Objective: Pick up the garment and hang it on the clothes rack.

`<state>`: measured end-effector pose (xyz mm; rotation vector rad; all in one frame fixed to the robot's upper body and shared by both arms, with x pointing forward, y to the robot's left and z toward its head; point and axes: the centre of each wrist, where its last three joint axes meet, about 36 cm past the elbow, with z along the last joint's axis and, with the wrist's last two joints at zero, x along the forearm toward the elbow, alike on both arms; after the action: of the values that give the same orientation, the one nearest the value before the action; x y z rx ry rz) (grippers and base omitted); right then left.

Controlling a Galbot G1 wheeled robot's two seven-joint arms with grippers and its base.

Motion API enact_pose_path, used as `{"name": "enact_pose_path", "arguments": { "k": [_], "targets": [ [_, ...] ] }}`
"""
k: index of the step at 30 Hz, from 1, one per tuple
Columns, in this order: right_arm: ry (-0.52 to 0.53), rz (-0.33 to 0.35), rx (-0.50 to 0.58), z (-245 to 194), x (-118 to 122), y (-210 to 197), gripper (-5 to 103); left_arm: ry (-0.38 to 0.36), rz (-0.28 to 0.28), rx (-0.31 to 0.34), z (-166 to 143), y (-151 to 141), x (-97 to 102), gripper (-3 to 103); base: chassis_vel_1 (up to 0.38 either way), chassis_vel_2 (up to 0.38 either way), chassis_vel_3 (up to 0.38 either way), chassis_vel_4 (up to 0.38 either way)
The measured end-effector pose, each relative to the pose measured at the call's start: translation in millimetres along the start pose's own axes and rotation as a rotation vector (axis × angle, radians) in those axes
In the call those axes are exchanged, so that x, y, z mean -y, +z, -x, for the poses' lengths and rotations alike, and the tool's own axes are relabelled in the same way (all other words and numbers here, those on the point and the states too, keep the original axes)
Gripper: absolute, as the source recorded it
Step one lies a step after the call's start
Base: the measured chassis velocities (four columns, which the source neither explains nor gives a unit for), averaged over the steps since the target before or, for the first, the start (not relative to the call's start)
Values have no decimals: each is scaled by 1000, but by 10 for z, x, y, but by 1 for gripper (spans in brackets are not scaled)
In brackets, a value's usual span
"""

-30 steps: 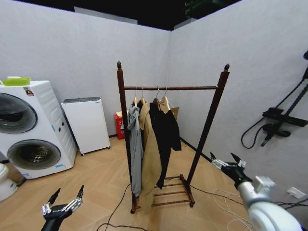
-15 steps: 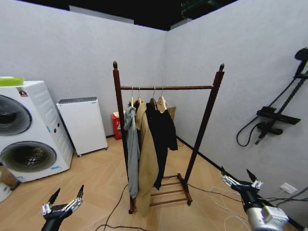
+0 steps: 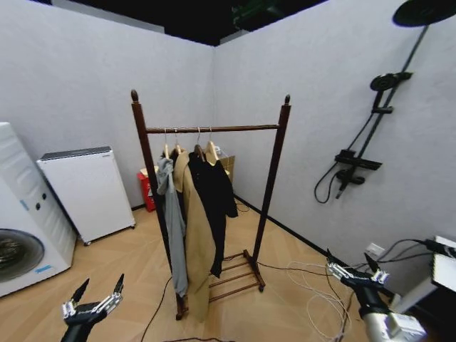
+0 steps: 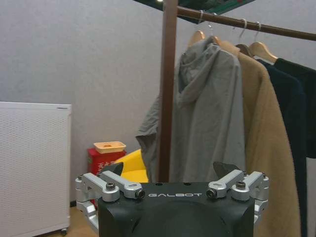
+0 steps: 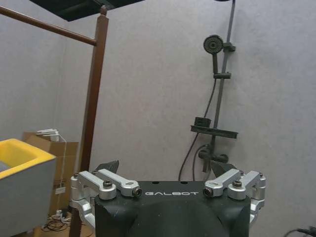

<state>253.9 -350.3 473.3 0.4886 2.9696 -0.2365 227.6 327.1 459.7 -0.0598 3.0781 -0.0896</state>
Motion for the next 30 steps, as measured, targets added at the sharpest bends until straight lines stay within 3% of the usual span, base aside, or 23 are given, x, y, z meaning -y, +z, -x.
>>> {"name": "enact_pose_path", "arguments": {
  "k": [30],
  "targets": [
    [-18, -2, 28, -3, -57, 36, 100, 0, 0, 0, 0, 0, 0, 100, -97, -158, -159, -89]
  ]
}}
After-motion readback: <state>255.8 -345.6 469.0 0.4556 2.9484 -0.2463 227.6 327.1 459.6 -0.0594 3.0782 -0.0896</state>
